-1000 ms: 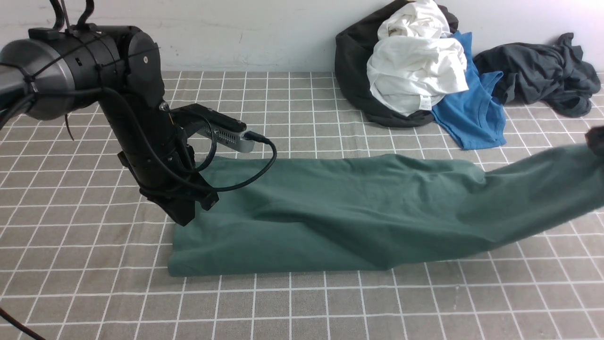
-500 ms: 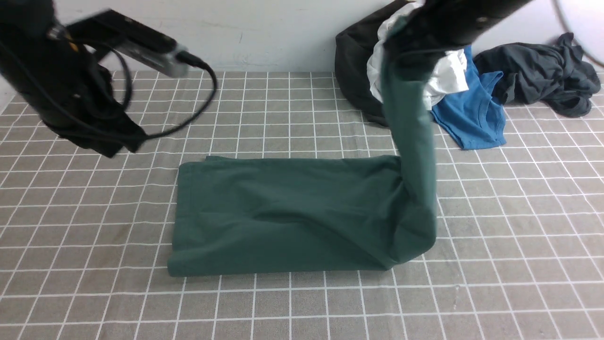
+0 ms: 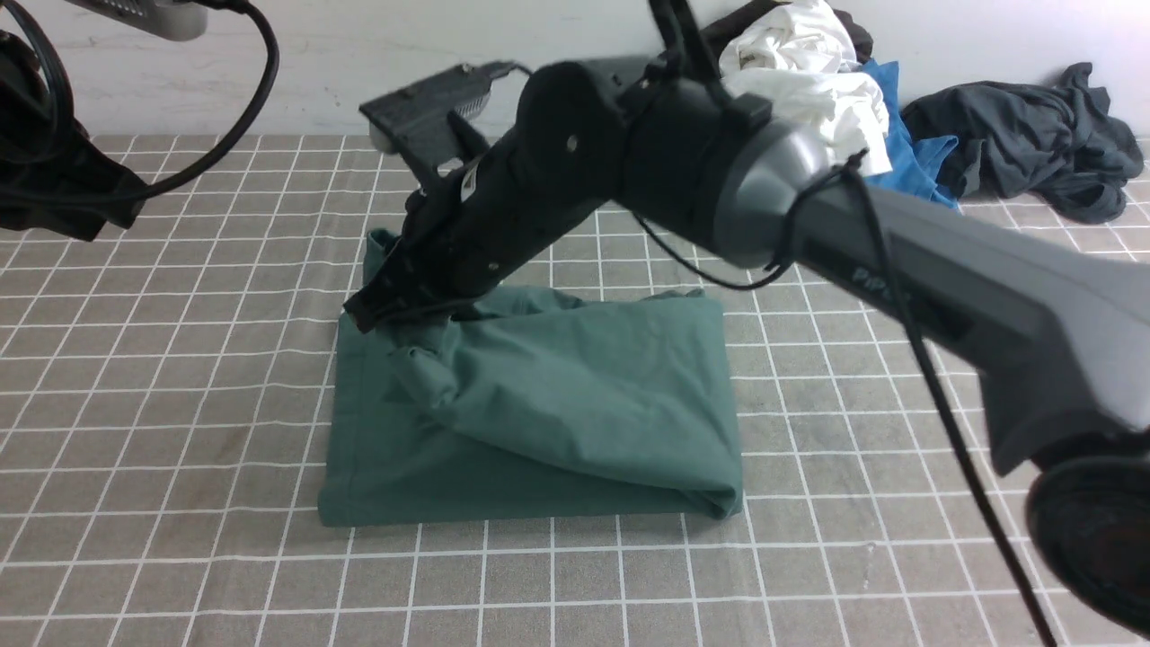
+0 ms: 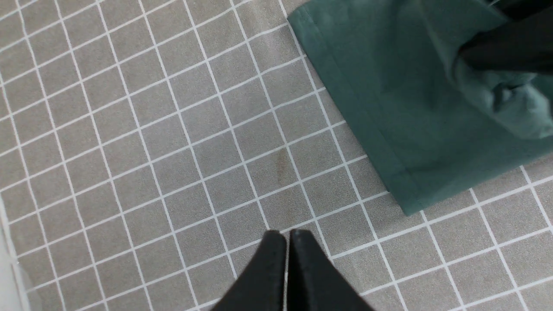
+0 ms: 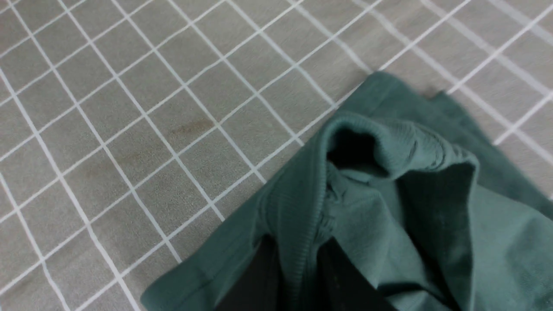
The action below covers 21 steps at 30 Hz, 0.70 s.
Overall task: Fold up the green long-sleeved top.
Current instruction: Use the right arm to drag the right edge of the fabric to the left and folds it over the left edge
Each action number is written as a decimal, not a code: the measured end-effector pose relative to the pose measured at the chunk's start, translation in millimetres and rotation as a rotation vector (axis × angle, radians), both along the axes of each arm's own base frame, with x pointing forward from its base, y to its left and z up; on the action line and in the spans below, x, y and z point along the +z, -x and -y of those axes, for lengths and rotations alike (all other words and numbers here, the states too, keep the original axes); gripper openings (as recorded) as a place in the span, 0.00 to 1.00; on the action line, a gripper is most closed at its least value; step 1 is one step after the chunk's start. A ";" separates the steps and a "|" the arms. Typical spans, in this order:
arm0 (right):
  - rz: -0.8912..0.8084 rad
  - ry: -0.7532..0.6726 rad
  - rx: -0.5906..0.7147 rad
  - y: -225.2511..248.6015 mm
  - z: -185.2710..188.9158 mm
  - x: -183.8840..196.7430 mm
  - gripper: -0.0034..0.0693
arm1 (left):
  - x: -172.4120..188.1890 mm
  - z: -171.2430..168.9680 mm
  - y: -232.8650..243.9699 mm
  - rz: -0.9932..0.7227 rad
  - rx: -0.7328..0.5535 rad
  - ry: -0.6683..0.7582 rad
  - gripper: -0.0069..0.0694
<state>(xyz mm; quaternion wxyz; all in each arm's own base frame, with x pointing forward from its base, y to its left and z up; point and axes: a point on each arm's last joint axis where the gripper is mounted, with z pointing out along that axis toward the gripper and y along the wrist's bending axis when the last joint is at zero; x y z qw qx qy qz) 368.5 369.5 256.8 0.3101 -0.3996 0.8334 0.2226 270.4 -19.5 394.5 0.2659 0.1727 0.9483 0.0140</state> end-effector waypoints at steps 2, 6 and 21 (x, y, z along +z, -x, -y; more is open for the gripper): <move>-0.006 0.001 0.007 -1.4 -2.2 -7.4 0.14 | -1.1 0.3 -0.8 -0.004 -0.001 0.003 0.08; -0.002 -0.023 0.060 -1.1 -5.3 -7.8 0.29 | -6.7 1.4 -6.5 -0.022 -0.002 0.010 0.08; -0.024 0.233 -0.205 -66.6 130.8 50.4 0.75 | -95.5 54.6 -68.5 -0.279 -0.172 0.120 0.08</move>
